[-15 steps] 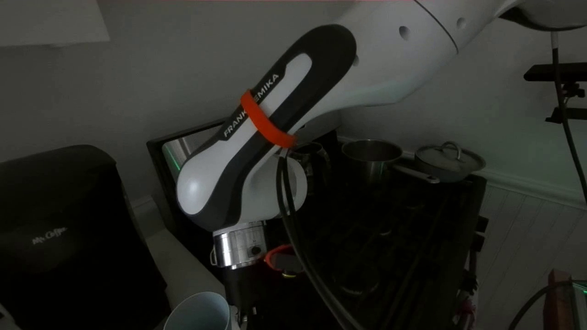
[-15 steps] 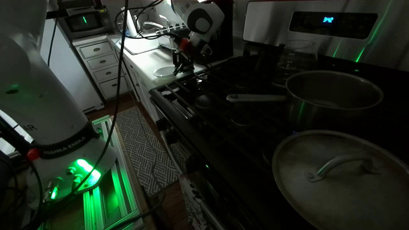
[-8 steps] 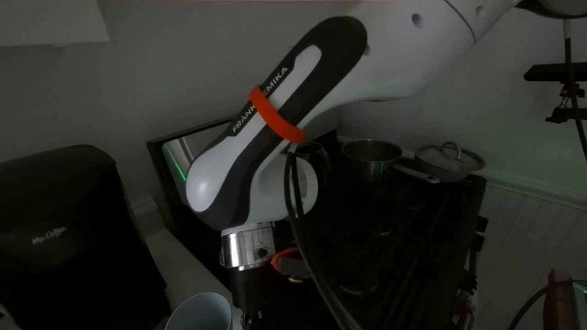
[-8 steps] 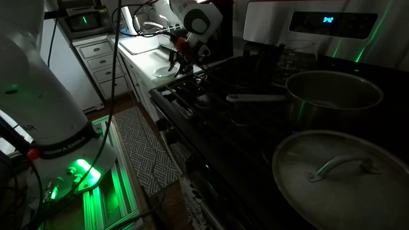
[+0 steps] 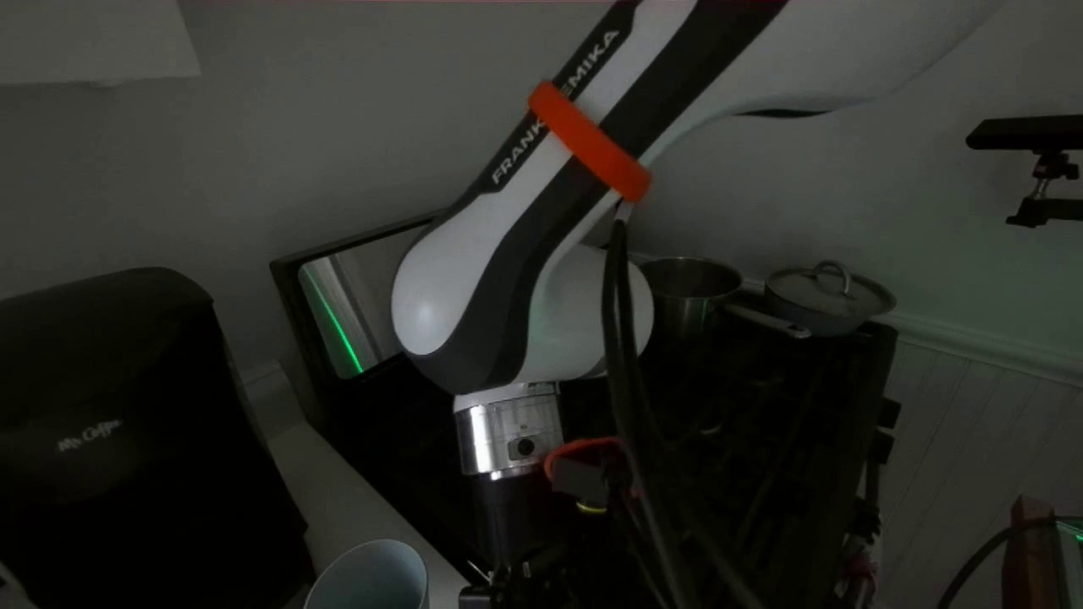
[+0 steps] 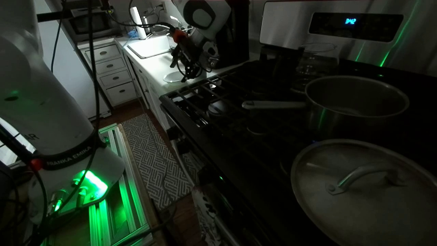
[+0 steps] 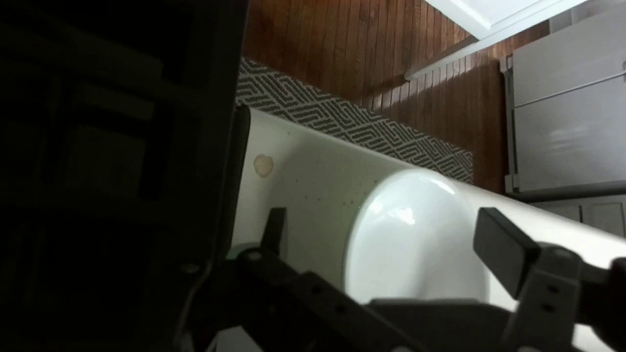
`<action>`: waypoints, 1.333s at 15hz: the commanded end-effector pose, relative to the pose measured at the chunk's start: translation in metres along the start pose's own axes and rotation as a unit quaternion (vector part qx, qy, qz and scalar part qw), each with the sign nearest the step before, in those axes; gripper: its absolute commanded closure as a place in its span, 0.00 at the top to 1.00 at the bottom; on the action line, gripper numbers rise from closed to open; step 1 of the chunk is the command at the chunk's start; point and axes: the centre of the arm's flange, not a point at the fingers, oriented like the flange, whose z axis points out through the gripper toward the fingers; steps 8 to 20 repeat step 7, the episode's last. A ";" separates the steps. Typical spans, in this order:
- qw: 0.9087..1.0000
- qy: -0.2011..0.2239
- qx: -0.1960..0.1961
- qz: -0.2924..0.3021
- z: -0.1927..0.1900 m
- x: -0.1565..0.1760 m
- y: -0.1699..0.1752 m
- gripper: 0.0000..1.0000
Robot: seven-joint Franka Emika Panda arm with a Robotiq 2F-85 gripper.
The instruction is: Remove the white plate from the stove and put it on the counter
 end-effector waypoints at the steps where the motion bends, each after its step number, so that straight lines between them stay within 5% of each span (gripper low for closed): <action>1: 0.995 0.028 -0.013 0.092 -0.009 -0.059 -0.007 1.00; 6: 0.981 -0.014 -0.065 0.185 -0.009 -0.113 0.012 1.00; 7: 0.987 -0.004 -0.037 0.157 -0.006 -0.077 0.012 1.00; 20: 0.987 -0.004 -0.037 0.157 -0.006 -0.077 0.012 1.00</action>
